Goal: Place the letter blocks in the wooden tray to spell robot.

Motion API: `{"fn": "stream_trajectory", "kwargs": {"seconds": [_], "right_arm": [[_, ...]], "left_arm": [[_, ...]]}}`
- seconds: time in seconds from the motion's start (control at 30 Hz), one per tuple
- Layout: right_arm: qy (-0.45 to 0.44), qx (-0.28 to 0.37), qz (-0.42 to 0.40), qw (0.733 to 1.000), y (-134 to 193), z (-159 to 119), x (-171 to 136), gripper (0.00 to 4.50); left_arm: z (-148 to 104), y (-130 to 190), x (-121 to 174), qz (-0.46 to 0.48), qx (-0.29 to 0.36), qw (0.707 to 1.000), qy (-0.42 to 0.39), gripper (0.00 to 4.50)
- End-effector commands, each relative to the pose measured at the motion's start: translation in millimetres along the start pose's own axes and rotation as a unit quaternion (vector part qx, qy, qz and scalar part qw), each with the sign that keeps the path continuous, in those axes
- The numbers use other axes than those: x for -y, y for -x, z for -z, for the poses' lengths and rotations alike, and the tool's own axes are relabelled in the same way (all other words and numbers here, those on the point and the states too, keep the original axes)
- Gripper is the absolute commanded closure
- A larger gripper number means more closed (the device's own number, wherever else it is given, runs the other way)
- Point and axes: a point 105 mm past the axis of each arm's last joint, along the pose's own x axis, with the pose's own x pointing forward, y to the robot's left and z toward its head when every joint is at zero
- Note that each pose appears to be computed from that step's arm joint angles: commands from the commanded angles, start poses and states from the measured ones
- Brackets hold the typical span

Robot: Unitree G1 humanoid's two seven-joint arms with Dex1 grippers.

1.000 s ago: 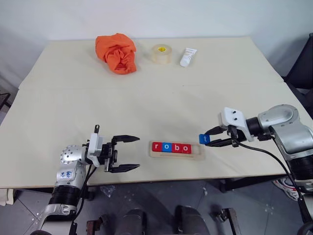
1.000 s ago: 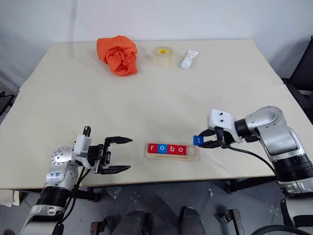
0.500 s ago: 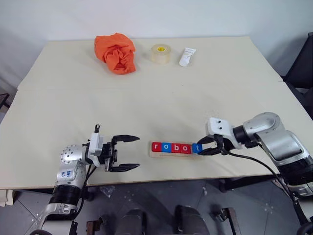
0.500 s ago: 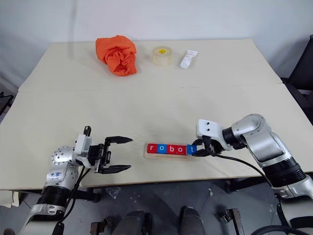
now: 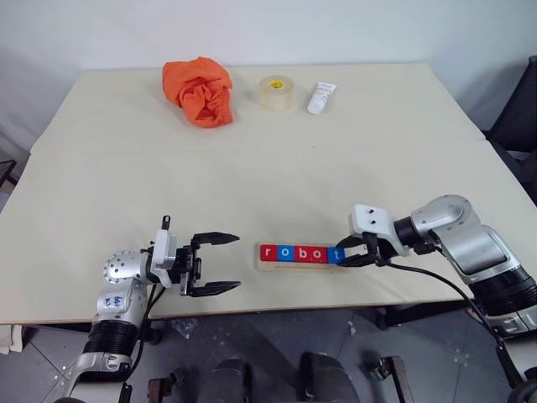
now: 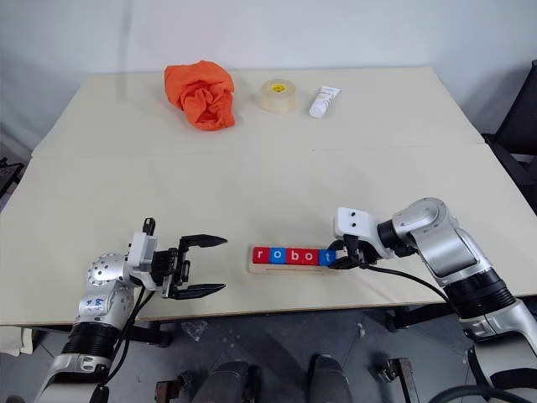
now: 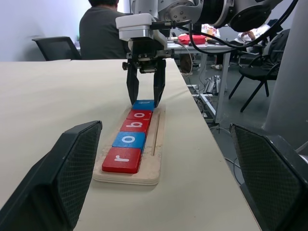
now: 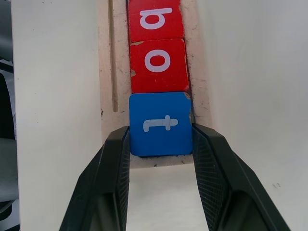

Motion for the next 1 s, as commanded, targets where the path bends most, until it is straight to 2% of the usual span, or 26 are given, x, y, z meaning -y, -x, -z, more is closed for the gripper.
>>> {"fn": "stream_trajectory", "kwargs": {"seconds": [0.03, 0.2, 0.4, 0.57, 0.67, 1.0], "right_arm": [[0.014, 0.009, 0.006, 1.000, 2.9, -9.1, -1.0, 1.68], [0.019, 0.021, 0.027, 0.999, 14.1, -17.0, 2.0, 0.08], [0.010, 0.020, 0.062, 0.998, 35.7, -14.8, 8.2, 0.08], [0.001, 0.046, 0.085, 0.995, 38.1, -17.6, 11.2, 0.08], [0.000, 0.050, 0.064, 0.997, 32.7, -15.3, 4.4, 0.65], [-0.003, 0.037, 0.039, 0.999, 22.9, -6.1, -2.0, 4.03]], "left_arm": [[-5.4, 1.0, -0.1, -0.002, 0.003, 1.000, -0.014, 0.00], [-4.8, 1.5, -0.3, -0.003, 0.002, 1.000, -0.013, 0.00], [-4.8, 5.4, -2.7, -0.013, -0.001, 1.000, -0.005, 0.00], [-3.8, 7.2, -3.5, -0.011, -0.009, 1.000, -0.005, 0.00], [-4.5, 4.7, -5.7, -0.010, -0.006, 1.000, -0.006, 0.00], [-4.6, 4.3, -2.6, -0.010, -0.006, 1.000, -0.005, 0.00]]}}
